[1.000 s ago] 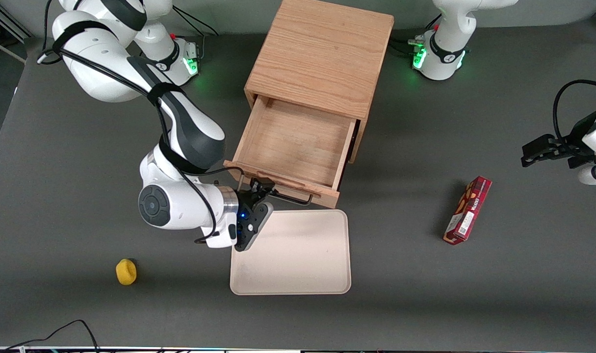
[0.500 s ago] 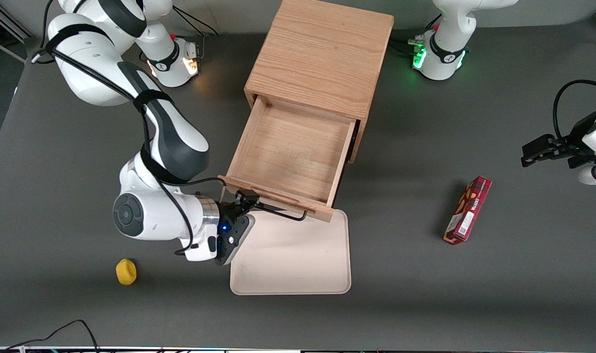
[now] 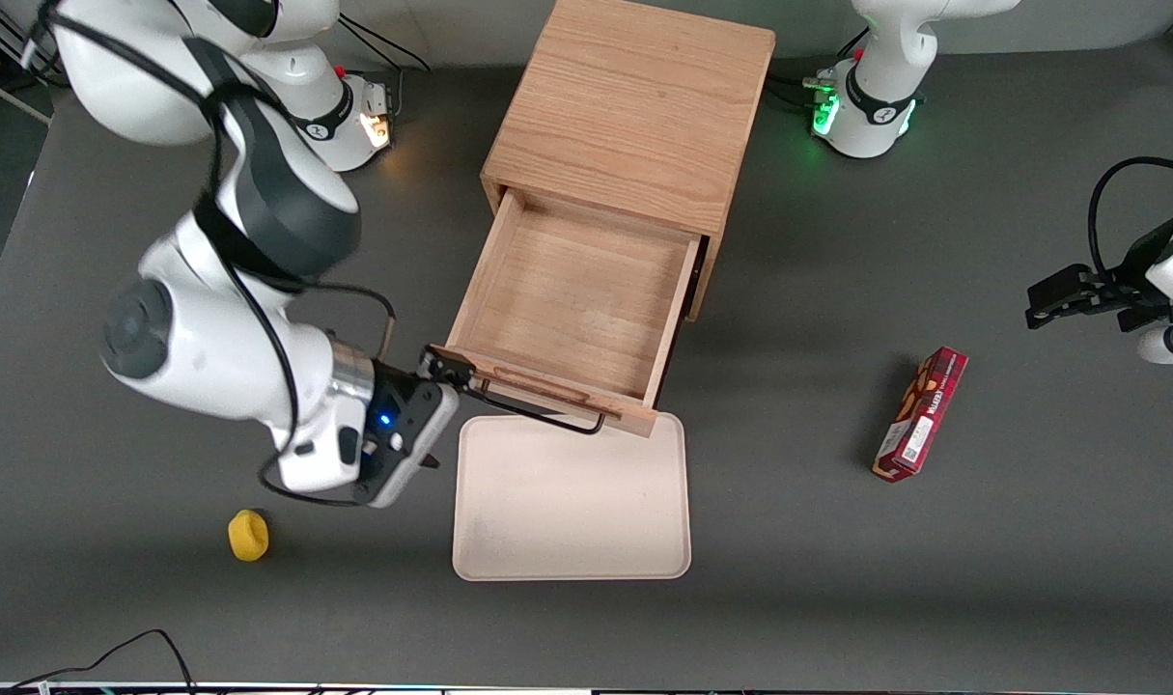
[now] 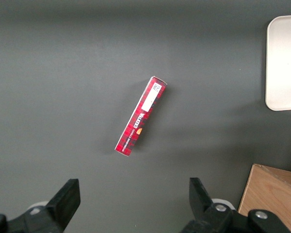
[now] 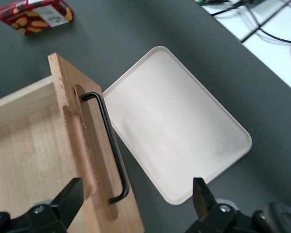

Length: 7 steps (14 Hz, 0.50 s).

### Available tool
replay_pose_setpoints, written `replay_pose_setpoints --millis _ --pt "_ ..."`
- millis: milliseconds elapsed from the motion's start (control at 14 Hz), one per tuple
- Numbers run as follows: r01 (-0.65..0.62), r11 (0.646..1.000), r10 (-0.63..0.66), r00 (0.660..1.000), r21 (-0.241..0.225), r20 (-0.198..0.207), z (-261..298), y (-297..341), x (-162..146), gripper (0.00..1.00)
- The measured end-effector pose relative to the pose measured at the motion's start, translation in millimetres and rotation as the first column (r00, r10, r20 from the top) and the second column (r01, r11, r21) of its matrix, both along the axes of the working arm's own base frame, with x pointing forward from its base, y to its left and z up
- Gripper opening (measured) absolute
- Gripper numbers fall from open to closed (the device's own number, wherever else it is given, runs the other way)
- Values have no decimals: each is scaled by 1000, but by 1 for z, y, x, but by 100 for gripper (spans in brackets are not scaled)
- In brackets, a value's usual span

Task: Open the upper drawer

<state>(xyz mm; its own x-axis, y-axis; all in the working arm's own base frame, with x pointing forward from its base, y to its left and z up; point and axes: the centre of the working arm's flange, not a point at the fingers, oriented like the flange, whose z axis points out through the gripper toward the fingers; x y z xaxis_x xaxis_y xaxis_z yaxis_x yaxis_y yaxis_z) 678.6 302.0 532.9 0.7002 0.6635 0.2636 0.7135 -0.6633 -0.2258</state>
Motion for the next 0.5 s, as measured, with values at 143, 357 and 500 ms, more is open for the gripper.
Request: replay_pose_setpoints --millis 143,357,500 --pt "187 982 -188 981 -29 -41 43 2 -26 100" --pt "506 858 -514 852 -90 -104 110 1 -76 100" --pt "629 759 -649 752 -168 -114 156 -19 -116 100"
